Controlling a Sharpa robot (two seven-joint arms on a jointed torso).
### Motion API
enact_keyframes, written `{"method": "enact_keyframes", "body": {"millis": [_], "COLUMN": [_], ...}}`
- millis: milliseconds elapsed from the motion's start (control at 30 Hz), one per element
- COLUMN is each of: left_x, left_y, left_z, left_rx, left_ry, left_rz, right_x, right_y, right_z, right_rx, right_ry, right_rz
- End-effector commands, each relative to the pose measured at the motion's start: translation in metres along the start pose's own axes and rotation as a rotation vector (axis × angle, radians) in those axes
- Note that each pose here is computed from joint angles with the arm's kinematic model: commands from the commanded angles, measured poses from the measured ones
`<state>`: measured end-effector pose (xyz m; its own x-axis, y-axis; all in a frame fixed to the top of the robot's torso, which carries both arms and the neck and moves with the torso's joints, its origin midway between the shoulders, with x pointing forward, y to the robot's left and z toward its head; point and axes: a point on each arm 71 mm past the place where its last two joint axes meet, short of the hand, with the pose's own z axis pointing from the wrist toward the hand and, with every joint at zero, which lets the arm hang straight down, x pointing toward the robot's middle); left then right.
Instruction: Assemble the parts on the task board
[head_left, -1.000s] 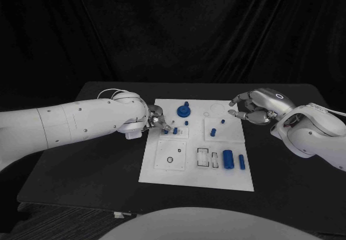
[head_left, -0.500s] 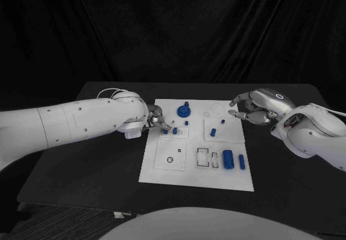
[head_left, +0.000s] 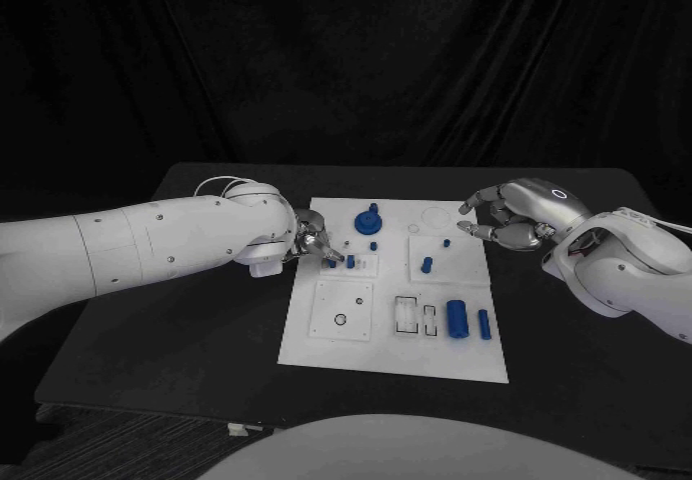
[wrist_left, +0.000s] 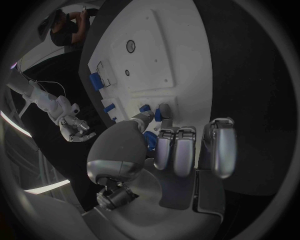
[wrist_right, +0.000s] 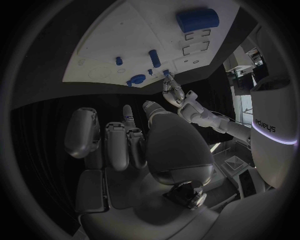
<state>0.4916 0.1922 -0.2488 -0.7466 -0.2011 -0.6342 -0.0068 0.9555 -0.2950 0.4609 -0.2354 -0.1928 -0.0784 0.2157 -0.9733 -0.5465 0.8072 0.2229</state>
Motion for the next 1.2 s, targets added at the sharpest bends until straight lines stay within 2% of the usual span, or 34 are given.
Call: {"method": "enact_keyframes", "body": {"millis": [33, 1200], "left_x": [0.0037, 0.0045], "left_y": [0.0013, 0.0044], "left_z": [0.0005, 0.0004], "left_rx": [0.0, -0.021], "left_ry": [0.024, 0.037], "left_rz": [0.008, 0.014], "right_x": [0.0016, 0.0045], "right_y": [-0.0013, -0.0023], "right_z": [-0.0003, -0.0004], "right_rx": [0.019, 0.023], "right_ry": [0.009, 0.022], "right_rz": [0.0, 0.001]}}
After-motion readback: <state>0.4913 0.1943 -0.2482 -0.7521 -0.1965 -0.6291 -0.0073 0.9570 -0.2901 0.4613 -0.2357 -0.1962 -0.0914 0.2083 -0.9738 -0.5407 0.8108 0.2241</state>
